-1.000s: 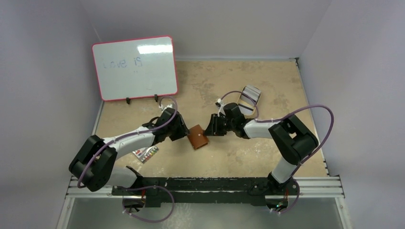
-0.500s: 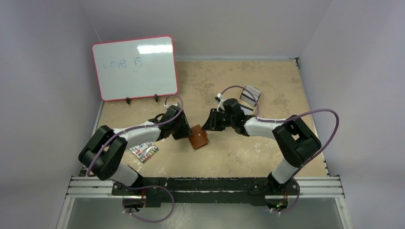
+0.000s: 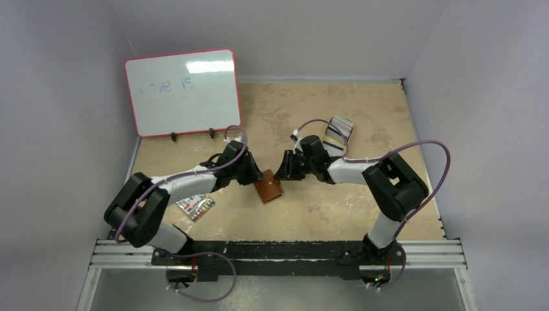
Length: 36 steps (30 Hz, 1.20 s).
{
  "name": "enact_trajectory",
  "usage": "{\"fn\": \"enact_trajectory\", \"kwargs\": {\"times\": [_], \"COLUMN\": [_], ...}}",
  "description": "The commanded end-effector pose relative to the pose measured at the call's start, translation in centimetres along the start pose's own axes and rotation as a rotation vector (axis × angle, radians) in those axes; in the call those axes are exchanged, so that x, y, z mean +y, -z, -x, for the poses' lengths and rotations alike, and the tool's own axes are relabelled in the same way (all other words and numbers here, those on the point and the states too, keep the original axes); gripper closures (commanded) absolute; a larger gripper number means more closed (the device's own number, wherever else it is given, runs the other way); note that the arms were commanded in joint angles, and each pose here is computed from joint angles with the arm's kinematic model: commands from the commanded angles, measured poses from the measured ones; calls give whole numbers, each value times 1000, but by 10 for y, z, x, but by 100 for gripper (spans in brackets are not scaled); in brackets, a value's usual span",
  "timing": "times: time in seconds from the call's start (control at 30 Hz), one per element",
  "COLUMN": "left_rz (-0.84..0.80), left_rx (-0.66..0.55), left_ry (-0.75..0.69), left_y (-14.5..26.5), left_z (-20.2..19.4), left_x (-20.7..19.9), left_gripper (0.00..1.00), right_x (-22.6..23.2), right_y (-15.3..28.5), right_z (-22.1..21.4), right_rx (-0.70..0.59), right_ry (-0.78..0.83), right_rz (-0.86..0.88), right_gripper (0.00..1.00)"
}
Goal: Put the credit cards into the card holder
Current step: Close the card holder at the center of the board.
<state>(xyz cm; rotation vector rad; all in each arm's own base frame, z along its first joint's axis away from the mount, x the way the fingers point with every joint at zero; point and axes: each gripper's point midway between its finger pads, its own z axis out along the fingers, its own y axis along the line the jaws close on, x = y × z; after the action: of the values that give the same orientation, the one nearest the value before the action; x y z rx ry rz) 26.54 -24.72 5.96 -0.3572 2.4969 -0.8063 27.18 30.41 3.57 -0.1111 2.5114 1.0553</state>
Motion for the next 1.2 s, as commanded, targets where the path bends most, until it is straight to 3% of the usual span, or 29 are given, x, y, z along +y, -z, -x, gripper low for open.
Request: {"fn": "enact_trajectory", "kwargs": {"times": [0.0,0.17,0.4,0.7,1.17], "left_rz": [58,125,97,49,62], "left_rx": [8,26,5,45,30], "left_ry": [1,-9,7,83,86], "left_y": [-16,-22,-14,-23,-20], "left_z": [-4,-12,-8,-22,-23], "left_x": [18,38,30,35,42], "left_gripper": [81,82,81,81,80], "right_x": [14,16,17,36,10], "right_y": [0,5,19,9,7], "right_z": [16,21,23,21,29], "right_rx": [-28,-31,-66,-33,-82], "right_ry": [39,76,163,162,226], "right_rz": [35,2,-224,-162,-409], "right_gripper": [64,64,60,57,57]}}
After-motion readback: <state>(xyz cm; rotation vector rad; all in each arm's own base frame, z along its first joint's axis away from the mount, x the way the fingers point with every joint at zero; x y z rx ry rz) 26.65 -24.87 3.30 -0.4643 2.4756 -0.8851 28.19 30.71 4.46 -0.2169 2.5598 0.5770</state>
